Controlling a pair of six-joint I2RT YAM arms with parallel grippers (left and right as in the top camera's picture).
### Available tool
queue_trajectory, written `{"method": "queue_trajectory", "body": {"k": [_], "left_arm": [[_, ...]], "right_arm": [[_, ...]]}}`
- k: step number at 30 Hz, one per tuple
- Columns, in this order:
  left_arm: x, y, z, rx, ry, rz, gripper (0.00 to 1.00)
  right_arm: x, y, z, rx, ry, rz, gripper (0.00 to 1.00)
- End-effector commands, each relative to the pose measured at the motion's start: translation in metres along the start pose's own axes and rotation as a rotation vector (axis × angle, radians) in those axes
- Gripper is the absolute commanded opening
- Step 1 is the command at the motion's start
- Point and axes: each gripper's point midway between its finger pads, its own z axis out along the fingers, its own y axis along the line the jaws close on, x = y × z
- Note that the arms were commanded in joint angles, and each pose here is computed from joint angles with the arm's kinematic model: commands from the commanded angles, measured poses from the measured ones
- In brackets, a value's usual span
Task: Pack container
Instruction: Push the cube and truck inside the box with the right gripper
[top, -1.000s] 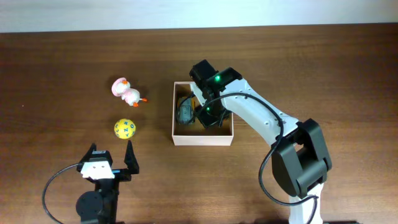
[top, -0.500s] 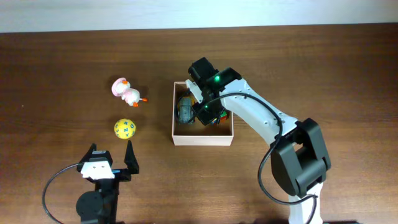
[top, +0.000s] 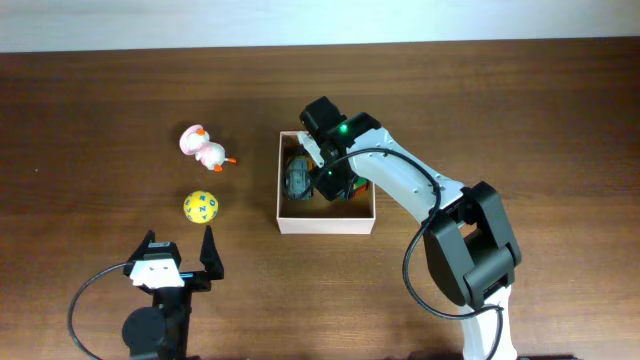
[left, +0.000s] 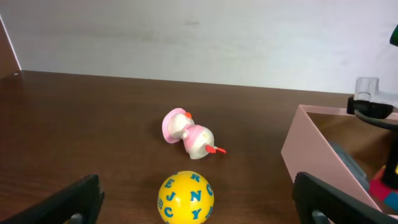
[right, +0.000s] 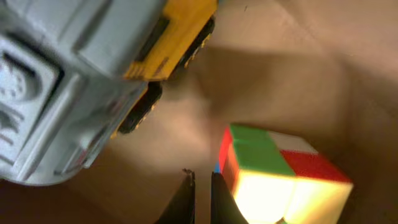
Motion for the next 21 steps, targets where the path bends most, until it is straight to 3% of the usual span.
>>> {"method": "queue_trajectory", "body": {"k": [1, 21], "left_arm": [[0.001, 0.000, 0.000, -0.002, -0.004, 0.019, 0.99], [0.001, 0.000, 0.000, -0.002, -0.004, 0.019, 0.99]], "right_arm": [[-0.001, -0.009, 0.005, 0.037, -0.006, -0.010, 0.06], [-0.007, -0.065, 0.002, 0.108, -0.056, 0.092, 0.05]]}}
